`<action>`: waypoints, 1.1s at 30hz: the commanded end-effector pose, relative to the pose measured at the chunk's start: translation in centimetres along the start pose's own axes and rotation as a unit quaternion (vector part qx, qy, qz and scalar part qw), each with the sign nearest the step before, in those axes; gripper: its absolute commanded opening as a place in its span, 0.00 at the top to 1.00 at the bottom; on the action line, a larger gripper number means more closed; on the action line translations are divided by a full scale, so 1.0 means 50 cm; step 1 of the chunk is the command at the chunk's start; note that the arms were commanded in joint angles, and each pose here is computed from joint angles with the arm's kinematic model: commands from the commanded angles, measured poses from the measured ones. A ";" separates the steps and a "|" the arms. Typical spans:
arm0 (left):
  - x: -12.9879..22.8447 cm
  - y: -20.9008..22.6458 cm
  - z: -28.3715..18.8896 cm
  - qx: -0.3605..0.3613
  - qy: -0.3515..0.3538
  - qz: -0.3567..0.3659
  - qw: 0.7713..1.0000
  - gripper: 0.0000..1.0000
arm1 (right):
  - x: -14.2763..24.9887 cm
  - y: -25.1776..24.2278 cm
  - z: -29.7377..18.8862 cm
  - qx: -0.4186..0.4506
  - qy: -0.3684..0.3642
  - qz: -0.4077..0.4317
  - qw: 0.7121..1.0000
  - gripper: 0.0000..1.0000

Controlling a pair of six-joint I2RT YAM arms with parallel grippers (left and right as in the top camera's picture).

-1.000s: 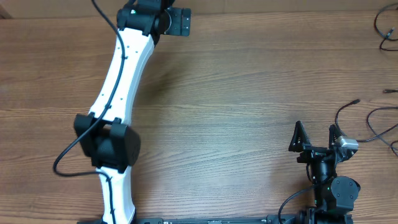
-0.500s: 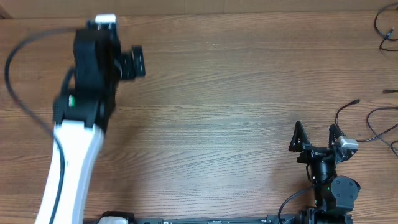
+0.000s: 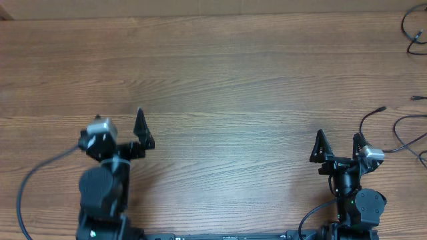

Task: Untangle cables

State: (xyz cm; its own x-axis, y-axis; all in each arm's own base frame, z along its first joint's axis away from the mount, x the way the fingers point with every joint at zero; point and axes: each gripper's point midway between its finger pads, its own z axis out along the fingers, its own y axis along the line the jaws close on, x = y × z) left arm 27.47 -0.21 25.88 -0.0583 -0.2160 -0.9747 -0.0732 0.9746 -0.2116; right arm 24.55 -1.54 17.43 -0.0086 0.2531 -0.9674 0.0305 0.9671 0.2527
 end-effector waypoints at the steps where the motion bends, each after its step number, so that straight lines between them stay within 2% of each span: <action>1: 0.010 0.006 -0.026 0.015 -0.061 -0.029 0.998 0.00 | 0.004 -0.007 0.000 0.008 -0.001 0.004 1.000 0.00; 8: 0.003 0.011 -0.057 0.034 -0.143 -0.034 0.989 0.00 | 0.004 -0.007 0.000 0.008 -0.001 0.004 1.000 0.00; 16: 0.038 0.042 -0.064 0.010 -0.160 -0.015 0.987 0.00 | 0.004 -0.007 0.000 0.008 -0.001 0.004 1.000 0.00; 24: 0.122 0.085 -0.048 -0.035 -0.080 0.005 0.996 0.00 | 0.004 -0.007 0.000 0.008 -0.001 0.004 1.000 0.00; 28: 0.180 0.097 -0.043 -0.047 -0.020 0.041 0.998 0.00 | 0.004 -0.007 0.000 0.008 -0.001 0.004 1.000 0.00; 33: 0.187 0.088 -0.042 -0.030 -0.010 0.087 0.996 0.00 | 0.004 -0.007 0.000 0.008 -0.001 0.004 1.000 0.00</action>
State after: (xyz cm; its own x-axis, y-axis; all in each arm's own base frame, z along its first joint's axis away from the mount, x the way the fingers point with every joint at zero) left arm 24.50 2.01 16.01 -0.0465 -0.1278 -0.9907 -0.1428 0.9824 -0.1200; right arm 24.55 -1.53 17.38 -0.0101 0.2537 -0.9672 0.0308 0.9669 0.2533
